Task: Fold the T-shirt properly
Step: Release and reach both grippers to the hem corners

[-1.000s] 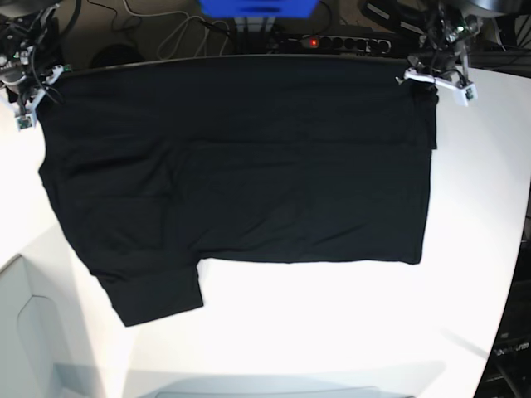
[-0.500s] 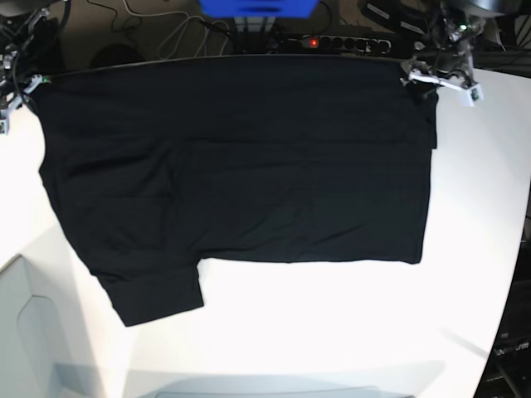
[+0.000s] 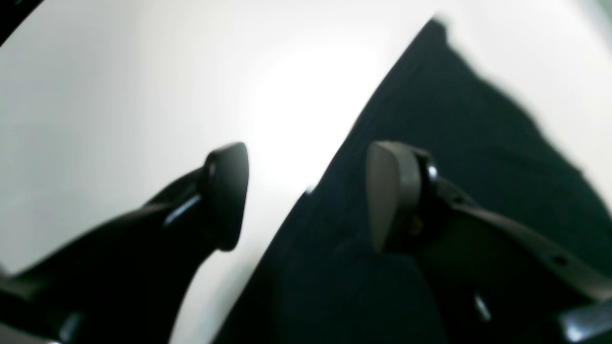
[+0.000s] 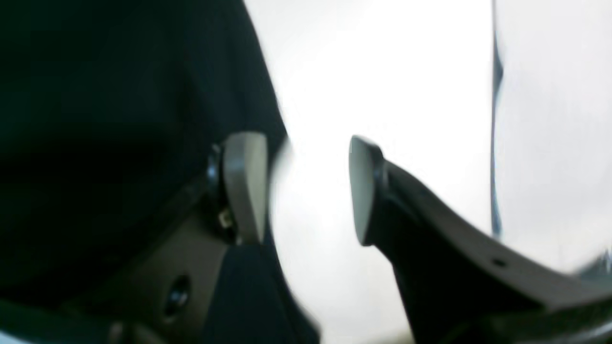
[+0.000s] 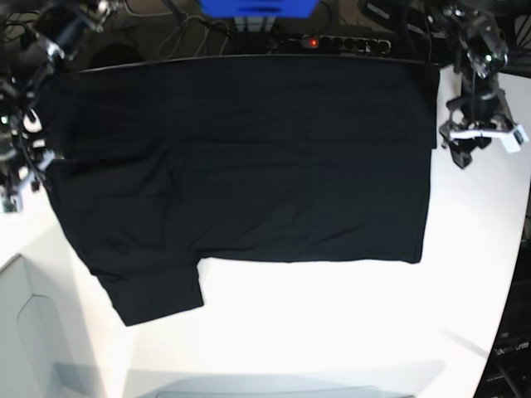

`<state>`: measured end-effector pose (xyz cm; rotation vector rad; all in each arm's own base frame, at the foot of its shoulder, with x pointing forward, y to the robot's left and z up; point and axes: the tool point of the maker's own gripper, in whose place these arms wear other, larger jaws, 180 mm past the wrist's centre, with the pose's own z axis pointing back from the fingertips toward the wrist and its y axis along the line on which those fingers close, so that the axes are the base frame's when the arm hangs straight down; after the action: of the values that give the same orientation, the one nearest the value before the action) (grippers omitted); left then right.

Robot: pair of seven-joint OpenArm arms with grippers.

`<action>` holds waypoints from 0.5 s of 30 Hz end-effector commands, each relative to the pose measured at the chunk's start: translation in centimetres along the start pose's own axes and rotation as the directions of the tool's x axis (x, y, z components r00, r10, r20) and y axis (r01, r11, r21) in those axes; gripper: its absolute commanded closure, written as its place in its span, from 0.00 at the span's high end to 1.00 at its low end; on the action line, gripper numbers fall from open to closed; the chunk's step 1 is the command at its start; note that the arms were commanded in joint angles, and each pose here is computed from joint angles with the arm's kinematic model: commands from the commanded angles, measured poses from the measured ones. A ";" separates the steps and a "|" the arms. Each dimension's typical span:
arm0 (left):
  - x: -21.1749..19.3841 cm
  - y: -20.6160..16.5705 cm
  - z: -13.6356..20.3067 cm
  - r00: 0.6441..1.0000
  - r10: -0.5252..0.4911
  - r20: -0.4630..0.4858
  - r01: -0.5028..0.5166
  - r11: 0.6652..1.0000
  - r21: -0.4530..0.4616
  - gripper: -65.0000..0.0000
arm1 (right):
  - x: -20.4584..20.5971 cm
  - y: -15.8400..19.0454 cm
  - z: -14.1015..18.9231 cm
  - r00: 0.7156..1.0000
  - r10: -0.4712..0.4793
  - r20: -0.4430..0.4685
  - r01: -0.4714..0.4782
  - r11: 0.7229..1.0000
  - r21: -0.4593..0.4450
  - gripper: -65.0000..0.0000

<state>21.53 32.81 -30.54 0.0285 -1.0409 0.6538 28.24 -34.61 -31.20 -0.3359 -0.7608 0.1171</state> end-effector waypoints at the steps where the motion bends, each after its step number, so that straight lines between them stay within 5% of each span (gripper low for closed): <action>1: 1.8 -0.9 -0.2 0.998 -0.003 0.060 0.004 1.000 -0.021 0.58 | 2.6 -0.4 -0.2 0.998 0.020 0.056 -0.020 1.000 -0.008 0.44; 9: 3.2 -5.9 -4.8 0.998 0.010 0.055 -0.002 0.989 -0.145 0.59 | 10.0 5.0 -7.2 0.995 0.022 0.097 -0.042 0.976 0.213 0.44; 15: 3.4 -7.3 -9.2 1.000 -0.002 -0.002 0.001 0.985 -0.172 0.64 | 12.8 7.2 -11.3 0.974 -0.126 0.188 0.057 0.941 0.334 0.48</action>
<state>32.84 30.74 -32.64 -0.1375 -1.0230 0.5733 44.17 -26.61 -35.45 0.0654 -0.8869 0.1999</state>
